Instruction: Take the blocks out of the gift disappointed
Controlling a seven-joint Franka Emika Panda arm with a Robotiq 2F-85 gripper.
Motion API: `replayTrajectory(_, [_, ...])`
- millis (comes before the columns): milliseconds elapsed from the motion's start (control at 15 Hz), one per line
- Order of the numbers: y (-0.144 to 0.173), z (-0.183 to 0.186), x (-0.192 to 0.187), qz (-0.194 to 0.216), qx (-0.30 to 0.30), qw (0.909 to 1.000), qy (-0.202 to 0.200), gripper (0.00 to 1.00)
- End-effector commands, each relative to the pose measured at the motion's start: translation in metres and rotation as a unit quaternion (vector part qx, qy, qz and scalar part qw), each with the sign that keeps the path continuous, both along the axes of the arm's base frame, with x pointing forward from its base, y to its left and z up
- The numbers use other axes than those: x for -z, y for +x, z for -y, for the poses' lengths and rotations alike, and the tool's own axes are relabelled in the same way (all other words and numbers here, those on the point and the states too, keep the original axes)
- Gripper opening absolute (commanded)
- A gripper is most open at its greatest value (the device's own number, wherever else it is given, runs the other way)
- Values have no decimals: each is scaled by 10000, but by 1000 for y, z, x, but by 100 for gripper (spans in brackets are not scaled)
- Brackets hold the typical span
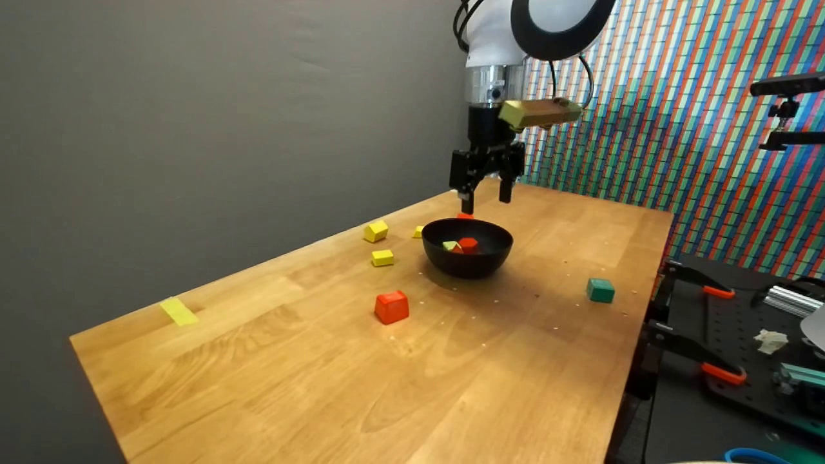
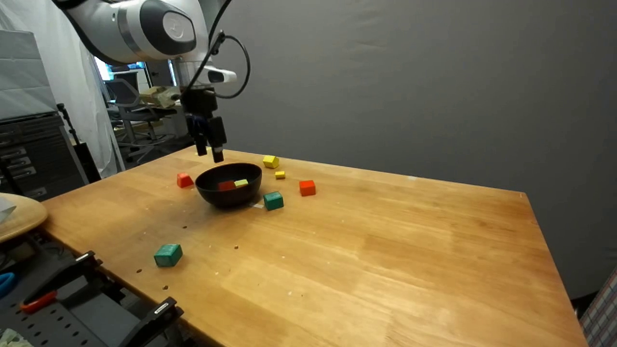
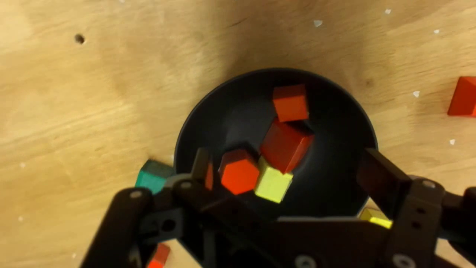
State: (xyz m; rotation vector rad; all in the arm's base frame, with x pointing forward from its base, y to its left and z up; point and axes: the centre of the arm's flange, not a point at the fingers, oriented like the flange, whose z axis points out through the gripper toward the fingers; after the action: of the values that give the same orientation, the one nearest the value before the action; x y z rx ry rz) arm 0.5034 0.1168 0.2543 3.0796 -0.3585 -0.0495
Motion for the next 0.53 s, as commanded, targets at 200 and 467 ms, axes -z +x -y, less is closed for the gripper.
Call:
replayTrajectory(200, [17, -12, 43, -49, 952, 9954, 41, 100])
replayTrajectory(467, [31, -6, 59, -134, 1094, 9939, -34, 100])
